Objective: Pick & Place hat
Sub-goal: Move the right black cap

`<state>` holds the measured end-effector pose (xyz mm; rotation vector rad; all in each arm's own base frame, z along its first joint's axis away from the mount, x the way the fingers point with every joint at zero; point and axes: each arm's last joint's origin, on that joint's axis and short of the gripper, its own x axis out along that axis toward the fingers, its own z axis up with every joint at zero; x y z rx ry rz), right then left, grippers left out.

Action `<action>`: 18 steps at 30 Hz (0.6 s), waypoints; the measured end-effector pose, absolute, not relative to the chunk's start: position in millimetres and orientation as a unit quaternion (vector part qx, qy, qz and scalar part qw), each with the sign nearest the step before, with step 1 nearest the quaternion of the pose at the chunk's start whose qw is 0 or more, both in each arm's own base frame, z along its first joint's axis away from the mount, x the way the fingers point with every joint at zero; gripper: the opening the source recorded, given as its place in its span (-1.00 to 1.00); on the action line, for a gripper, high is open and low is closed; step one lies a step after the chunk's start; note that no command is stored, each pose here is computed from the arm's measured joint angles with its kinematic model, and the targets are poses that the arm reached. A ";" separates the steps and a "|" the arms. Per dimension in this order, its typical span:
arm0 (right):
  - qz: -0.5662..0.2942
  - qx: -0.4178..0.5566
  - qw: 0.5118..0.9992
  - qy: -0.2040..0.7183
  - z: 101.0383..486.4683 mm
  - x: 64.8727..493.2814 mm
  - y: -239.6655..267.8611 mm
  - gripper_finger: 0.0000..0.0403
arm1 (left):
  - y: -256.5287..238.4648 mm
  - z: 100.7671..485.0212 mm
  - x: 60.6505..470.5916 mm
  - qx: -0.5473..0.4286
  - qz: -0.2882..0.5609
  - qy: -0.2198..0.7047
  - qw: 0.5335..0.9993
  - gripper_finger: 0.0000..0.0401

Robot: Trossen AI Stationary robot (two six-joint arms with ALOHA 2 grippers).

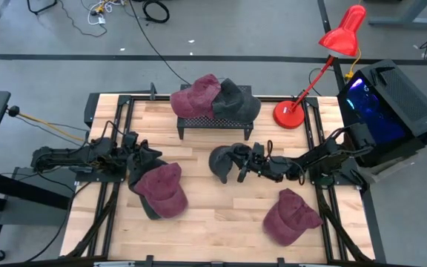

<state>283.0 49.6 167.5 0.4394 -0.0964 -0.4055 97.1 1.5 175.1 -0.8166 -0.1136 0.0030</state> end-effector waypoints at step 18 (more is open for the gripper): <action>-0.161 0.282 0.946 -0.002 165.8 297.2 55.5 0.00 | 1.5 175.2 97.1 -0.399 0.001 -0.056 0.915 -0.90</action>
